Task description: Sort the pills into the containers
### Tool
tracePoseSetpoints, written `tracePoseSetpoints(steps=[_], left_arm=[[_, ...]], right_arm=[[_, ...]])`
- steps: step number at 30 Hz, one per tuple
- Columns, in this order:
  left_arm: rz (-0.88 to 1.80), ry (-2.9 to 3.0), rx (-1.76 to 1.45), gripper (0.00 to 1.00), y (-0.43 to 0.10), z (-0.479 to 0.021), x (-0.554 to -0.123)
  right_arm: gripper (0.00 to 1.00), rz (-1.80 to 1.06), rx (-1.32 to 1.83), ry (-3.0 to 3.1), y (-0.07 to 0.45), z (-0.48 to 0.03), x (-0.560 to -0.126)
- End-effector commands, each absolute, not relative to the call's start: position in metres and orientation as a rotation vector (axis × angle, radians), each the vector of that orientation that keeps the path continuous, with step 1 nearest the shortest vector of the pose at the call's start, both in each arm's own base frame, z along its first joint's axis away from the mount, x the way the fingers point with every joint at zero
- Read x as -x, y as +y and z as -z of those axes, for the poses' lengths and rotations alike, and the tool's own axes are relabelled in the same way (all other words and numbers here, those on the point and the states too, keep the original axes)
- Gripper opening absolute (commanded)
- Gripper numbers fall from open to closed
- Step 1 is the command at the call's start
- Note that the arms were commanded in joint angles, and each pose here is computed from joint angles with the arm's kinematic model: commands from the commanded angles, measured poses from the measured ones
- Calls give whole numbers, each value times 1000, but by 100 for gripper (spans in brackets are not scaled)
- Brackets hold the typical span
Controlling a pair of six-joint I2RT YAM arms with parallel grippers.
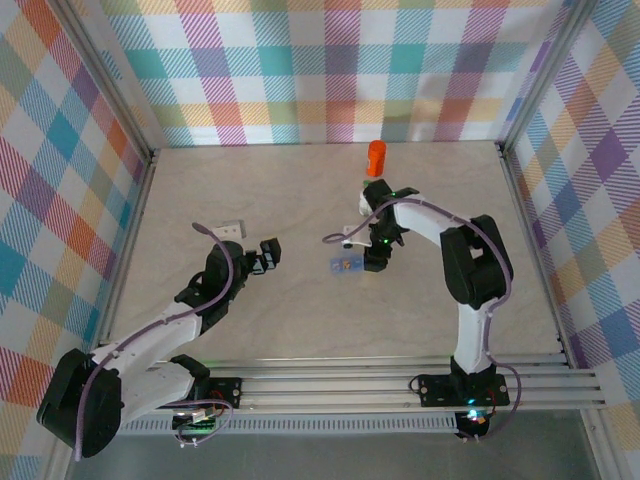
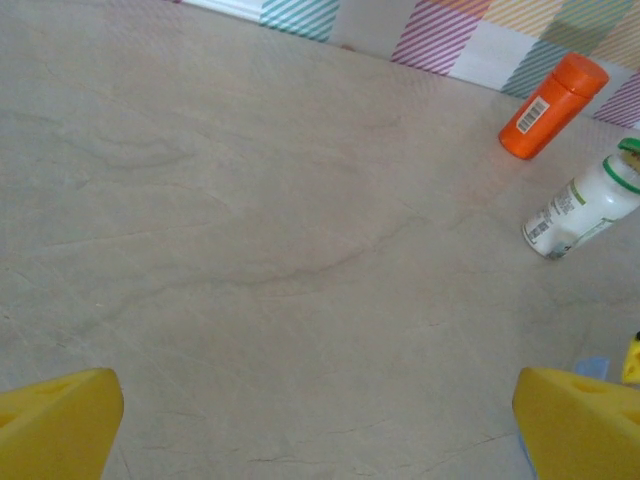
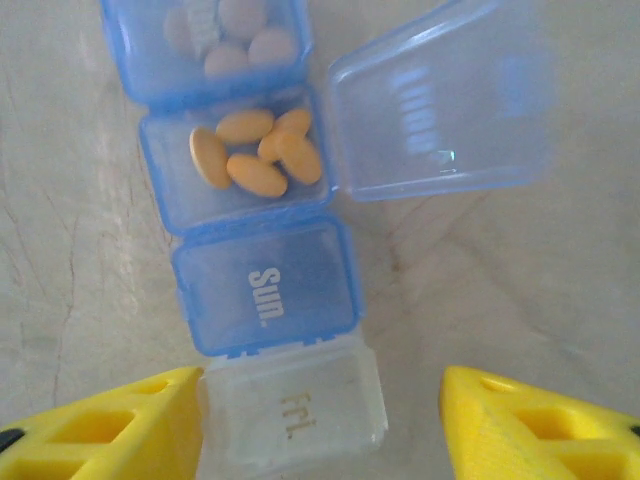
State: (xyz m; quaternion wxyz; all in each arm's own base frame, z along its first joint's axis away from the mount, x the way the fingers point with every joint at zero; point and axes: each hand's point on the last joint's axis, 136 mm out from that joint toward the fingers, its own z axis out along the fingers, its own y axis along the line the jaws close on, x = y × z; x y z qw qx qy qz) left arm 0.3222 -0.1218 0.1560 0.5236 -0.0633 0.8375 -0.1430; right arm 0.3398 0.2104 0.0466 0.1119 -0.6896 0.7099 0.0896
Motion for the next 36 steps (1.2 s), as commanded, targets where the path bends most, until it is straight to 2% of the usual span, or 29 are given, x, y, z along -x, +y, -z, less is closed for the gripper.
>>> tracePoseSetpoints(steps=[1,4,7,11,15,22,36], left_arm=[[350,1984,158,100,-124,-161,-331],[340,2027,150,98,-130,-156,-339],[372,2101,138,95,-146,-149,-350],[454,2223,99,85,-175,-133,-365],[524,2296,63,79,-196,-122,-373],[551,2316,45,73,-210,-119,-377],[519,2270,7,72,-224,-139,-384]], right_arm=[[63,-287,1774,2038,227,-103,-351],[59,-252,1484,2153,225,-128,-367],[61,-231,1143,2290,215,-141,-382],[59,-325,756,2422,209,-143,-383],[58,-397,509,2471,202,-140,-379],[58,-348,408,2487,184,-134,-372],[56,-376,386,2706,193,-60,-347]])
